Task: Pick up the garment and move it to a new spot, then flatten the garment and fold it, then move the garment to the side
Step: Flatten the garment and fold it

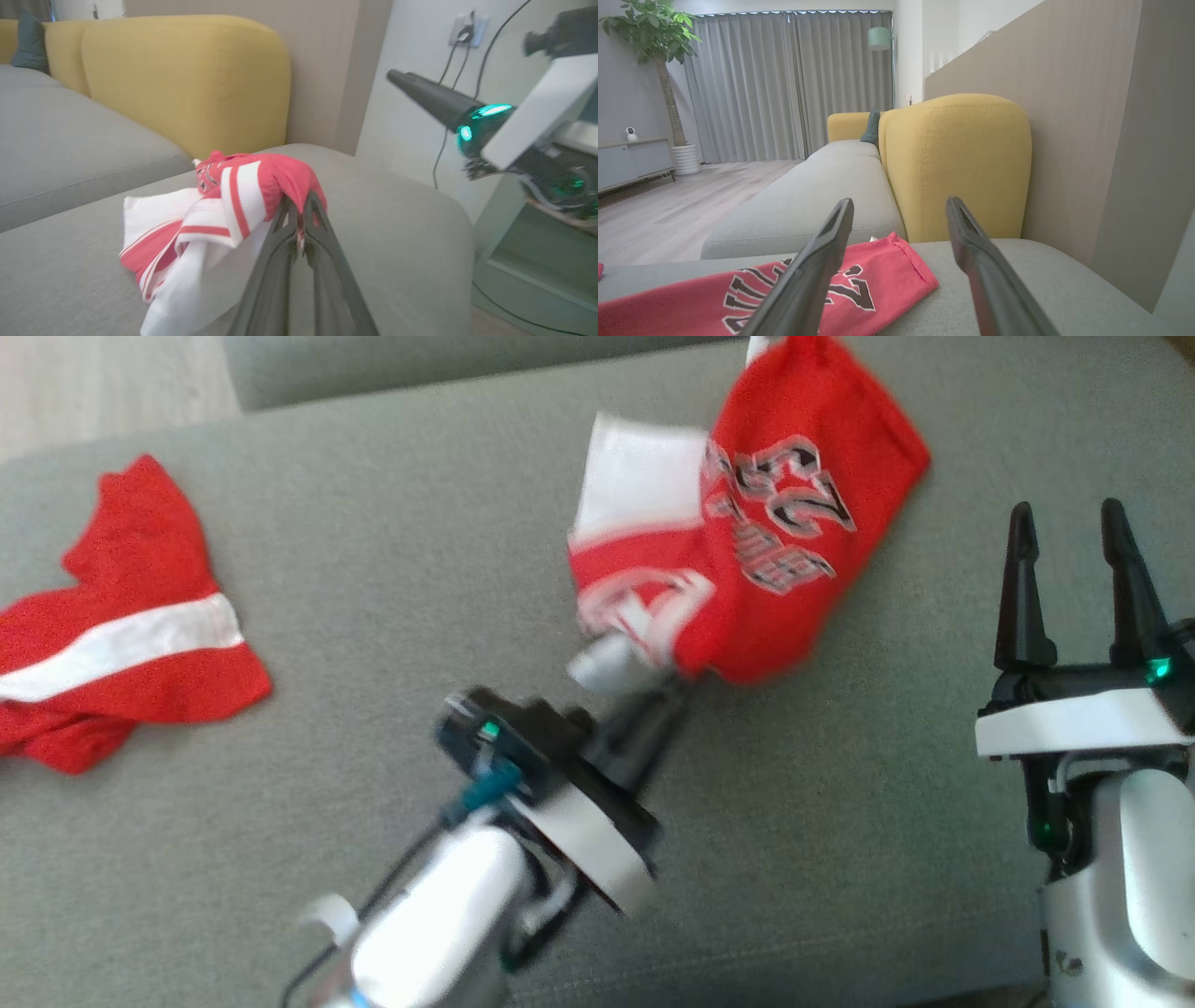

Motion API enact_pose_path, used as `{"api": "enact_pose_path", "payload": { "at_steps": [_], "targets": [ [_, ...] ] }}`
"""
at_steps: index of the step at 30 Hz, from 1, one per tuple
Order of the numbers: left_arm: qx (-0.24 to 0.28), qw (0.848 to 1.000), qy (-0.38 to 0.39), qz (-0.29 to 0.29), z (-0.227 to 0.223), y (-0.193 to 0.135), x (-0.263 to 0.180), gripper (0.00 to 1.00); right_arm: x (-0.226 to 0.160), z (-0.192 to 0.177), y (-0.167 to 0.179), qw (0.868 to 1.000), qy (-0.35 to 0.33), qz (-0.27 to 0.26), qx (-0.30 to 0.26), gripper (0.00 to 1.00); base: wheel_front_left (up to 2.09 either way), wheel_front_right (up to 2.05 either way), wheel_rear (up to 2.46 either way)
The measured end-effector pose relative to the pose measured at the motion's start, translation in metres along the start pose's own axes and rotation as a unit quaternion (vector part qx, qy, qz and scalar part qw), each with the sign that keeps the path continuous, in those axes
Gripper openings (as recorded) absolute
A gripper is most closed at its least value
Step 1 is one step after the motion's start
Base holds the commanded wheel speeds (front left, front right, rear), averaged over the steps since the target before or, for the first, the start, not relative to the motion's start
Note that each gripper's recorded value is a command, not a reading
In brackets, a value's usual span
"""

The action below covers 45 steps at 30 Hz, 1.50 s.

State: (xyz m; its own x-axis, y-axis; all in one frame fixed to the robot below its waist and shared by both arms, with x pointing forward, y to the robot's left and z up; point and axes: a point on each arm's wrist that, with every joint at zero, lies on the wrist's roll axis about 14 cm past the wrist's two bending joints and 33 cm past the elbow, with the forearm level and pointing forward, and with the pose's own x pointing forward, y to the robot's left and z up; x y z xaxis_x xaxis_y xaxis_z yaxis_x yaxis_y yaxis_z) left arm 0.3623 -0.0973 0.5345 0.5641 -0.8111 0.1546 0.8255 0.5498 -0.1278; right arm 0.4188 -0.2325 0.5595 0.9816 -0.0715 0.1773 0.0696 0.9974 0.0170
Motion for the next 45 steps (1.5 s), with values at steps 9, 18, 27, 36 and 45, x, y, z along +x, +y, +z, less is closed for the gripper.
{"api": "enact_pose_path", "payload": {
  "at_steps": [9,18,27,36,45],
  "targets": [
    [-0.028,0.995,-0.096,0.013,0.067,-0.004,-0.007,0.00,-0.007,0.014,-0.002,1.000,-0.017,-0.005,0.005,1.00,0.00,0.00,0.00],
    [-0.070,0.977,-0.086,0.182,0.056,0.113,-0.022,0.00,-0.004,-0.001,-0.002,1.000,0.004,-0.004,0.001,1.00,0.00,0.00,0.00],
    [-0.043,0.948,0.038,0.312,-0.007,0.220,-0.045,0.00,0.019,-0.014,0.009,1.000,0.013,0.013,-0.004,1.00,0.00,0.00,0.00],
    [-0.050,0.920,0.115,0.372,-0.057,0.261,-0.070,1.00,0.031,-0.038,0.022,0.999,0.039,0.033,-0.005,1.00,0.00,0.00,0.00],
    [-0.015,0.933,0.030,0.358,-0.004,0.250,-0.063,1.00,0.038,-0.041,0.046,0.997,0.039,0.061,0.004,1.00,0.00,0.00,0.00]
  ]
}}
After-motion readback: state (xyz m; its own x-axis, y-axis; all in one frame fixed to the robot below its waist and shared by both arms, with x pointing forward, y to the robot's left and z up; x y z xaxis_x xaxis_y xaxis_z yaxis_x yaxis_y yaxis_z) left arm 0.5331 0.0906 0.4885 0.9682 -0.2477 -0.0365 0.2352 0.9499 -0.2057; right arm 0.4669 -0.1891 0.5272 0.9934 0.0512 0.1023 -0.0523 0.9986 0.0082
